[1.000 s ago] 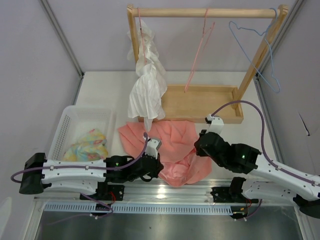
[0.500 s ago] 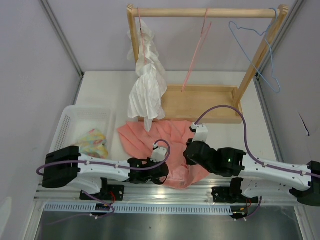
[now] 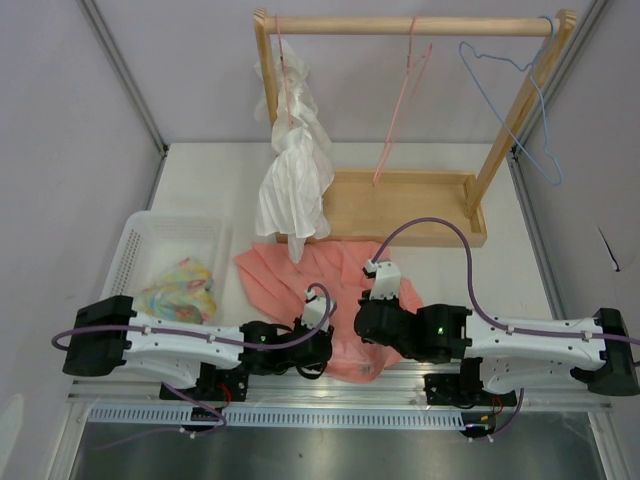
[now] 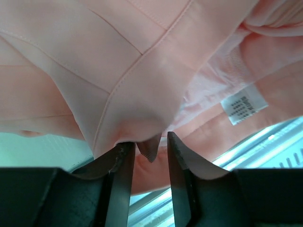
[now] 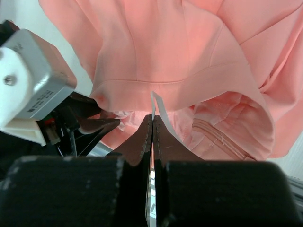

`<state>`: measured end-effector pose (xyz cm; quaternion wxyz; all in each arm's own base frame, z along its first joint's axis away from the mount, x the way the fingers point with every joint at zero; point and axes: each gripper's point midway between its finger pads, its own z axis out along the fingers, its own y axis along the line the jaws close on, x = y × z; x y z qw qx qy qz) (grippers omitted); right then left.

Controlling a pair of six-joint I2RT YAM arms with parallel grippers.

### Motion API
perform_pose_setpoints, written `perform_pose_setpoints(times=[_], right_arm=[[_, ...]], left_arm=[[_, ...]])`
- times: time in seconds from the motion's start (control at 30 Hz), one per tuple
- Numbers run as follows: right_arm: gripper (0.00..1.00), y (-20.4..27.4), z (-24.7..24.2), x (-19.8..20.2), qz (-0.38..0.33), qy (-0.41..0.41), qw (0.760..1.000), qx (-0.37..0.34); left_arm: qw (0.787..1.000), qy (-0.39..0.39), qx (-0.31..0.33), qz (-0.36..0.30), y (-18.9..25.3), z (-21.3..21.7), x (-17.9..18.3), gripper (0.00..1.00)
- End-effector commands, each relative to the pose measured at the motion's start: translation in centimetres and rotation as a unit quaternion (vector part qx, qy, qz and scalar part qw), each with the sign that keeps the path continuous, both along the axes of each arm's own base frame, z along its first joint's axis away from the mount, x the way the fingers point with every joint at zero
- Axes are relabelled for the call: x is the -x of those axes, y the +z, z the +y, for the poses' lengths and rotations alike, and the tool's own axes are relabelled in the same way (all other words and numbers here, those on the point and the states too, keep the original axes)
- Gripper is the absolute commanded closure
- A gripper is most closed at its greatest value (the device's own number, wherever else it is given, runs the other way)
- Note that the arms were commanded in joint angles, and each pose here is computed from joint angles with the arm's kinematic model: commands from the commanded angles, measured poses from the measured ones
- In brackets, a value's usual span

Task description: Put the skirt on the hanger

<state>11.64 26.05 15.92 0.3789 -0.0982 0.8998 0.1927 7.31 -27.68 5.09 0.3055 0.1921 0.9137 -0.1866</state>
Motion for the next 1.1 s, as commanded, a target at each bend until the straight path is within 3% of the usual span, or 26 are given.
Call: perform_pose_setpoints(times=[0.0, 0.33, 0.63, 1.07], right_arm=[[1.0, 1.9, 1.0, -0.4, -0.018, -0.022, 0.999, -0.026], [1.0, 1.7, 1.5, -0.3, -0.019, -0.018, 0.999, -0.025], [1.0, 1.8, 1.2, -0.2, -0.02, -0.02, 0.999, -0.021], [1.0, 1.7, 1.3, -0.1, -0.019, -0.02, 0.999, -0.021]], left_arm=[[1.0, -0.021, 0.013, 0.0, 0.7, -0.1, 0.6, 0.62], [0.998, -0.064, -0.011, 0.022, -1.1, -0.4, 3.0, 0.69], [0.999, -0.038, -0.021, 0.0, -1.1, -1.3, 1.9, 0.54], [0.999, -0.01, -0.046, 0.008, -1.9, -1.3, 1.6, 0.53]])
